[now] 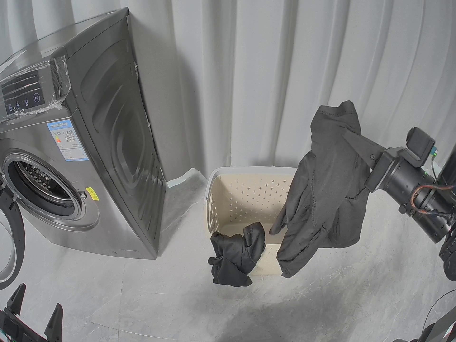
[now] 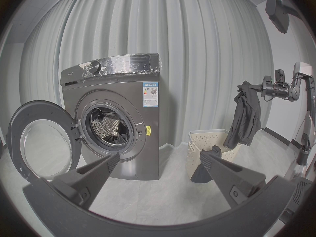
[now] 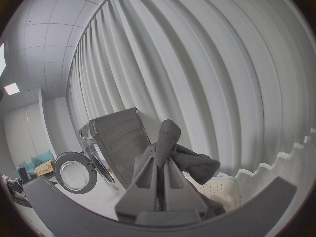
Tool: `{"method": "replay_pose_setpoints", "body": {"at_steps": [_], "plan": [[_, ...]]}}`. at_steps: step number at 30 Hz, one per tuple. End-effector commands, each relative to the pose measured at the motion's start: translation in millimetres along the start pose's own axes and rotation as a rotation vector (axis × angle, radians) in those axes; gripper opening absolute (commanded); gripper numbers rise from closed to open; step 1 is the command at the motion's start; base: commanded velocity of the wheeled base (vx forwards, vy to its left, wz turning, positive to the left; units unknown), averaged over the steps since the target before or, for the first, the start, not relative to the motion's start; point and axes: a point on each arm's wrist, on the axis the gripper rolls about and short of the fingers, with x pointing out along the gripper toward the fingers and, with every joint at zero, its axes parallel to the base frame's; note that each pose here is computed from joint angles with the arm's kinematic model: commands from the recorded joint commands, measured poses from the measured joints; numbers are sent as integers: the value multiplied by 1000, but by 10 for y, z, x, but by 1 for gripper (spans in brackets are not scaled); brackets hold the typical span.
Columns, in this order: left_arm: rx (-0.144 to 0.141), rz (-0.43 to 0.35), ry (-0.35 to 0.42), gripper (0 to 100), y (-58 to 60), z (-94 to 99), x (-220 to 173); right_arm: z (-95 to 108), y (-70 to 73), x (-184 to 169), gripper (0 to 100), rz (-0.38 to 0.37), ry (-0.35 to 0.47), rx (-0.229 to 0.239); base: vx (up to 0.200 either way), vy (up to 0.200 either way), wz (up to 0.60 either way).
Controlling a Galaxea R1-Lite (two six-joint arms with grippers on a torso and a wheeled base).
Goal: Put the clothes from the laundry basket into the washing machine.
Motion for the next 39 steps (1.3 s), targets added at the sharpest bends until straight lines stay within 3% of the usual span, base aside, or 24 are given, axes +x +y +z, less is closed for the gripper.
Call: {"method": "replay_pose_setpoints", "body": {"at_steps": [1,6,15,39], "plan": [[0,1,1,100,0,-49,0,171,64,-152,0,29,-60,3,-200,0,0],[-2,1,-1,100,0,-48,0,203,82,-205,0,60,-66,4,-200,0,0],[-8,7,-1,100,1,-48,0,192,122,-262,0,91,-61,9,0,0,0],[-19,12,-1,100,2,-48,0,174,123,-252,0,96,-58,9,0,200,0]]}}
